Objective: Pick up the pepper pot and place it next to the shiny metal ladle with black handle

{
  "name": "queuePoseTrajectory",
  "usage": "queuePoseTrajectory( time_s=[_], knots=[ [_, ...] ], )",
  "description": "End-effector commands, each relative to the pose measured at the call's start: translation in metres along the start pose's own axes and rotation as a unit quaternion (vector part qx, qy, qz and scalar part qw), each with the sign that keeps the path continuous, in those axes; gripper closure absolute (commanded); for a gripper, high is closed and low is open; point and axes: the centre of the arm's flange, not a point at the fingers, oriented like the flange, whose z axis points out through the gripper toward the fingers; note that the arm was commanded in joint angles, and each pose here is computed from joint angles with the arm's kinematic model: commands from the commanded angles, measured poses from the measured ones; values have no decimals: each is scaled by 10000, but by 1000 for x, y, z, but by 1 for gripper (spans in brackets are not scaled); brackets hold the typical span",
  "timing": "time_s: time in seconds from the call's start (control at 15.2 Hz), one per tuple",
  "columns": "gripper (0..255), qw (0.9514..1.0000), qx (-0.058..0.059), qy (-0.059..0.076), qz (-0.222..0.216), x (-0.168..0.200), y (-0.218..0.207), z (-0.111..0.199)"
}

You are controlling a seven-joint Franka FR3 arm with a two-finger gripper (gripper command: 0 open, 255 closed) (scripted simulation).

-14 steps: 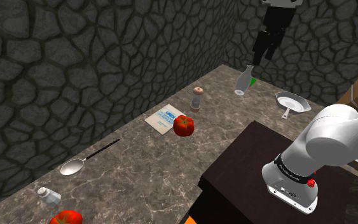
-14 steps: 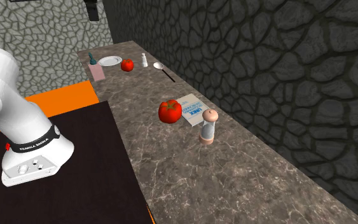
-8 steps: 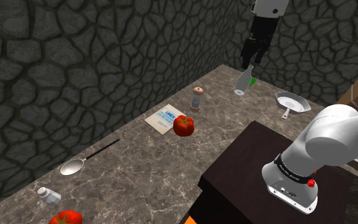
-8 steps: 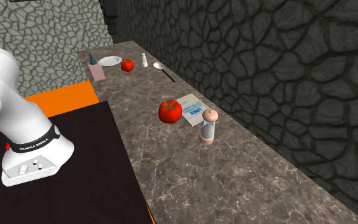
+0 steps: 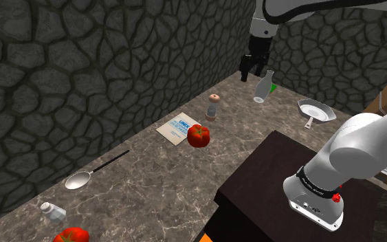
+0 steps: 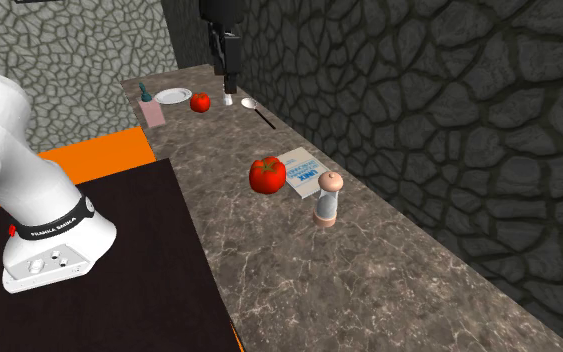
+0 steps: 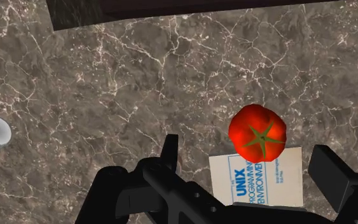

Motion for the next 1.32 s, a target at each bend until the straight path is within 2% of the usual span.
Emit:
queuePoseTrajectory(
  time_s=[0.0,1.25],
  knots=[
    [0,10000,-6,14,43,20,5,17],
    [0,9990,-44,55,439,211,64,166]
  ],
)
